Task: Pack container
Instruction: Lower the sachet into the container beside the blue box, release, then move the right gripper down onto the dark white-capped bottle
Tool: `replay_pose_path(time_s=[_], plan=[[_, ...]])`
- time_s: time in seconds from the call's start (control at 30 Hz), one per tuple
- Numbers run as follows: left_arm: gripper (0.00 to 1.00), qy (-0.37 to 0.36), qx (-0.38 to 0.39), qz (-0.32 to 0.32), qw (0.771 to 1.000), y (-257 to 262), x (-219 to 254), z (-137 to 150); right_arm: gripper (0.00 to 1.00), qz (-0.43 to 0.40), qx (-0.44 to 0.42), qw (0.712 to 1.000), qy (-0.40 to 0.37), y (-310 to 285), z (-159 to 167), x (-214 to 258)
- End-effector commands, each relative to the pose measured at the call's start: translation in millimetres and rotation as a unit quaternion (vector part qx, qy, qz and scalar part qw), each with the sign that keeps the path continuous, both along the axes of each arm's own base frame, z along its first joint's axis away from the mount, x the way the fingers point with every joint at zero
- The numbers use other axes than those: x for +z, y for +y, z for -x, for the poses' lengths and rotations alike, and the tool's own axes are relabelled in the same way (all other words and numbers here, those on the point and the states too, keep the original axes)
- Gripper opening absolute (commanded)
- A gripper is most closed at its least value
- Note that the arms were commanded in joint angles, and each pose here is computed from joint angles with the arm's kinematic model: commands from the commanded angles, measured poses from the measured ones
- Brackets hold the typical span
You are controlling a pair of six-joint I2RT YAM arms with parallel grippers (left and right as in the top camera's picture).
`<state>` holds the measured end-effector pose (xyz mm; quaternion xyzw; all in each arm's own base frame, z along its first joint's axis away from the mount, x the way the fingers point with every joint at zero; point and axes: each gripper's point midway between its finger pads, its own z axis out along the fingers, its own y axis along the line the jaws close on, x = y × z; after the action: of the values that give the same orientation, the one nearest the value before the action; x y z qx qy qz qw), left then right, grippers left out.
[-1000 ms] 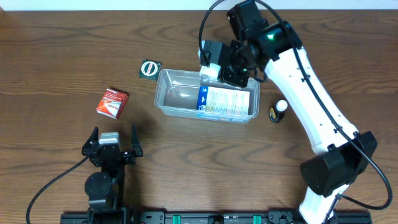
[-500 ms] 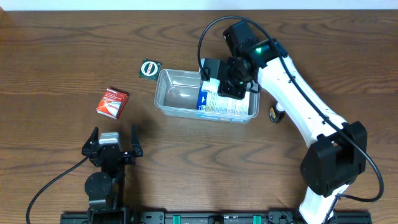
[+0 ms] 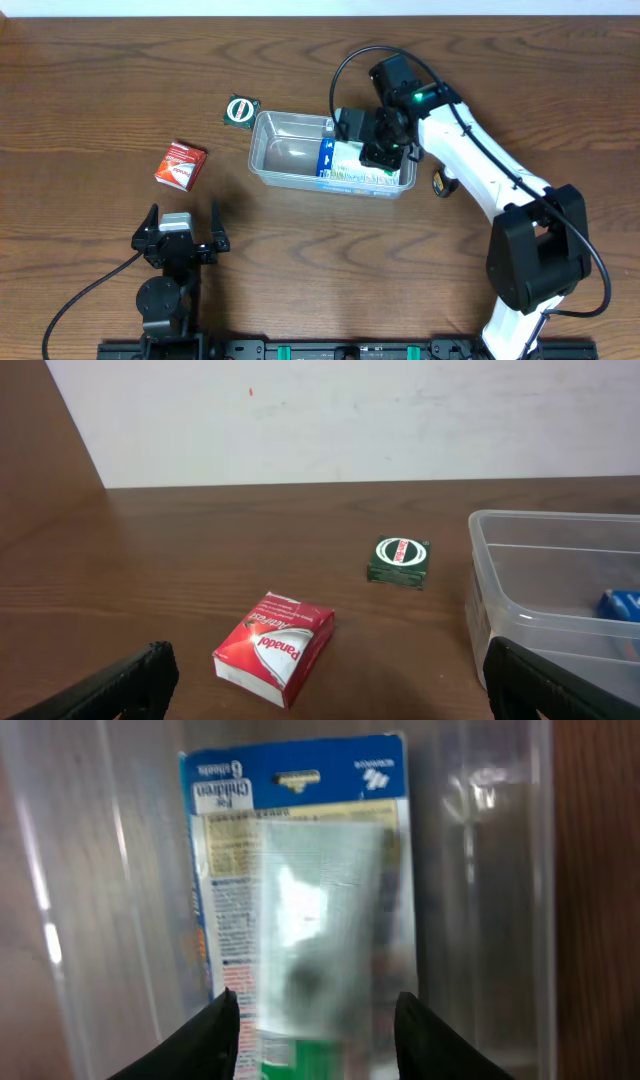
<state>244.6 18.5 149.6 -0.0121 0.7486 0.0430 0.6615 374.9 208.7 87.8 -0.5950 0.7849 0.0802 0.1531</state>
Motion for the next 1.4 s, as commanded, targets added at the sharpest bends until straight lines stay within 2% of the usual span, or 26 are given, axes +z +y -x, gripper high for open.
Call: replay_pose_path(time_s=[0.0, 0.17, 0.4, 0.53, 0.63, 0.8, 0.93, 1.03, 1.27, 1.37], plan=[[0.98, 0.028, 0.01, -0.009, 1.0, 4, -18, 1, 0.49, 0.011, -0.011, 1.0, -0.002, -12, -5, -4], [0.98, 0.028, 0.01, -0.009, 1.0, 4, -18, 1, 0.49, 0.013, -0.017, 1.0, -0.004, -16, -8, -4], [0.98, 0.028, 0.01, -0.009, 1.0, 4, -18, 1, 0.4, 0.013, -0.001, 1.0, -0.001, -5, 0, -2], [0.98, 0.028, 0.01, -0.009, 1.0, 4, -18, 1, 0.4, 0.002, -0.009, 1.0, -0.001, 12, 8, 13], [0.98, 0.028, 0.01, -0.009, 1.0, 4, -18, 1, 0.35, -0.011, -0.033, 0.999, -0.004, 23, 13, 39], [0.98, 0.028, 0.01, -0.009, 1.0, 4, -18, 1, 0.42, -0.016, -0.164, 0.986, -0.008, 4, 15, 84], [0.98, 0.028, 0.01, -0.009, 1.0, 4, -18, 1, 0.47, 0.003, -0.324, 0.946, -0.002, -46, 20, 104], [0.98, 0.028, 0.01, -0.009, 1.0, 4, -18, 1, 0.48, 0.009, -0.401, 0.915, 0.027, -76, 31, 109], [0.98, 0.028, 0.01, -0.009, 1.0, 4, -18, 1, 0.47, 0.045, -0.5, 0.861, 0.083, -126, 48, 95], [0.98, 0.028, 0.01, -0.009, 1.0, 4, -18, 1, 0.48, 0.058, -0.554, 0.826, 0.084, -152, 46, 84]])
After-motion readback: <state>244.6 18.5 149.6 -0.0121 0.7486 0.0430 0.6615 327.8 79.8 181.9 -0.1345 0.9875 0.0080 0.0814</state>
